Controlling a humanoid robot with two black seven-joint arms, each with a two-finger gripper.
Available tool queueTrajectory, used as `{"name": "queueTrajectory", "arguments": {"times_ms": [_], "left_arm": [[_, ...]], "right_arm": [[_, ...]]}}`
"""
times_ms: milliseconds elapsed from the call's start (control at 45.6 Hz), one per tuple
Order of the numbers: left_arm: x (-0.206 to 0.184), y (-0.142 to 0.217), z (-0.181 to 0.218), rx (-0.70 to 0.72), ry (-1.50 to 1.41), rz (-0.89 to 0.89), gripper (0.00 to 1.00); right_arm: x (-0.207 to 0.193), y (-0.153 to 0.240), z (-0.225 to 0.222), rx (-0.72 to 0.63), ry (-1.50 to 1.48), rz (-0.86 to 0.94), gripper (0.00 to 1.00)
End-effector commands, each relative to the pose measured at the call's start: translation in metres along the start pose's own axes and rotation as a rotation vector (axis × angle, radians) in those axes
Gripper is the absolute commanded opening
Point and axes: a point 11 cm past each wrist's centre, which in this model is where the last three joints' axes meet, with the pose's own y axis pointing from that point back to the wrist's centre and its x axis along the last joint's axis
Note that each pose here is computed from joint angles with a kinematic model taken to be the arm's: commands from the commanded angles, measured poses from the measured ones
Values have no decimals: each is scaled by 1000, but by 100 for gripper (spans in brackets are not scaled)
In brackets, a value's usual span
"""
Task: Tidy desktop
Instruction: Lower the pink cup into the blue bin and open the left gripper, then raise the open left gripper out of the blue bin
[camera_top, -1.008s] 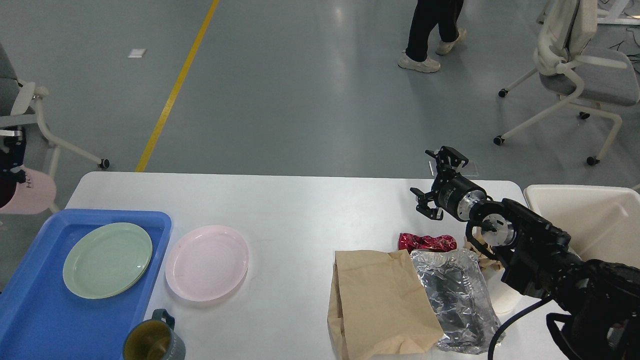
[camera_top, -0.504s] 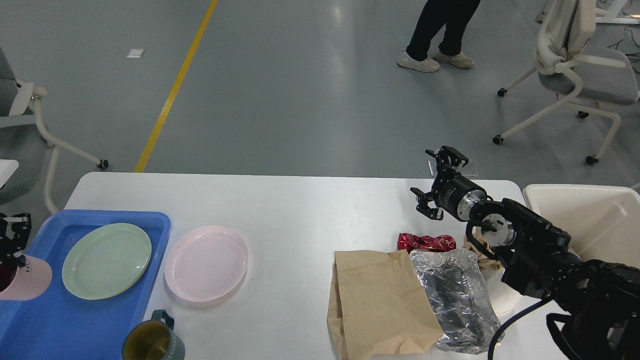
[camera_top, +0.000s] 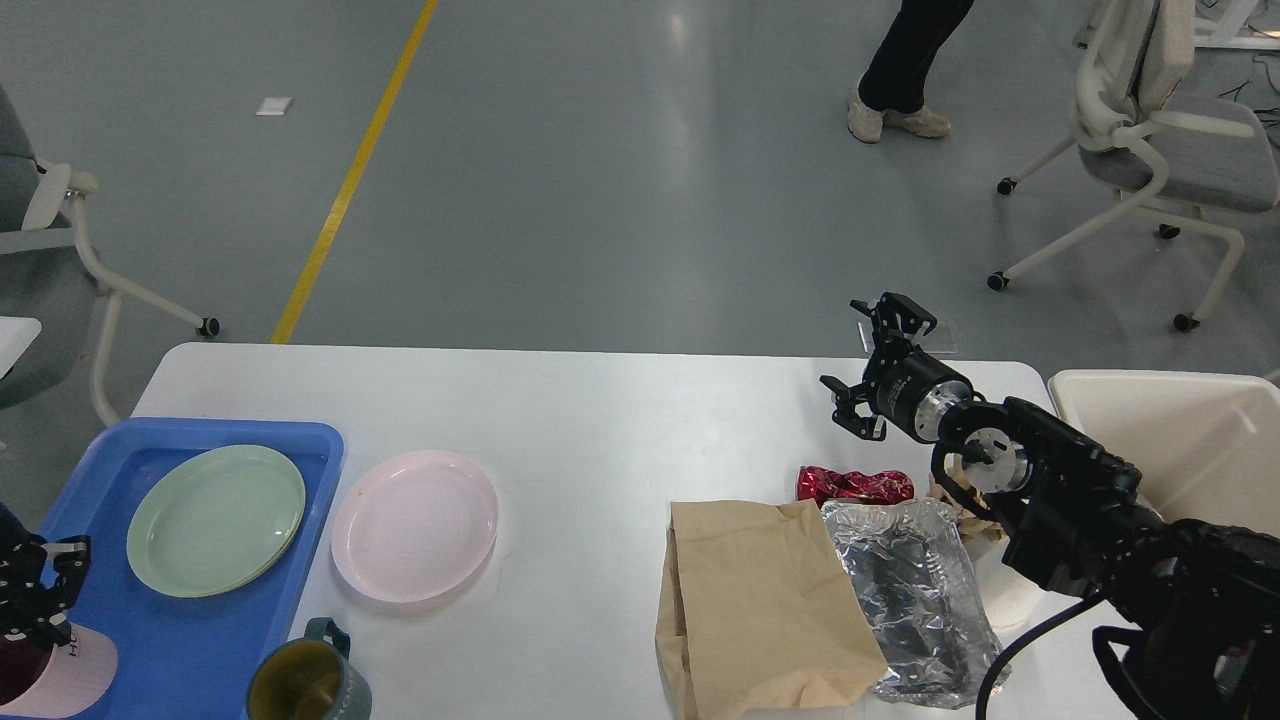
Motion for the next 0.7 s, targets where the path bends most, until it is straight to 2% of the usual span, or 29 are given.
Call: {"name": "queueTrajectory", "arguments": {"times_ms": [0, 110, 263, 438, 570, 680], "left_arm": [[-1, -2, -3, 11, 1, -3, 0], [0, -4, -8, 24, 3, -4, 1], [6, 0, -9, 29, -1, 24, 12], [7, 1, -9, 28, -2, 25, 14], [7, 1, -7, 24, -2, 25, 20], [7, 1, -6, 16, -4, 25, 33]], "right_arm": [[0, 0, 0, 1, 0, 0, 100], [0, 0, 0, 0, 1, 0, 100], [0, 0, 0, 0, 1, 0, 100], [0, 0, 0, 0, 1, 0, 100], [0, 0, 0, 0, -1, 1, 100], [0, 0, 0, 1, 0, 0, 100]]}}
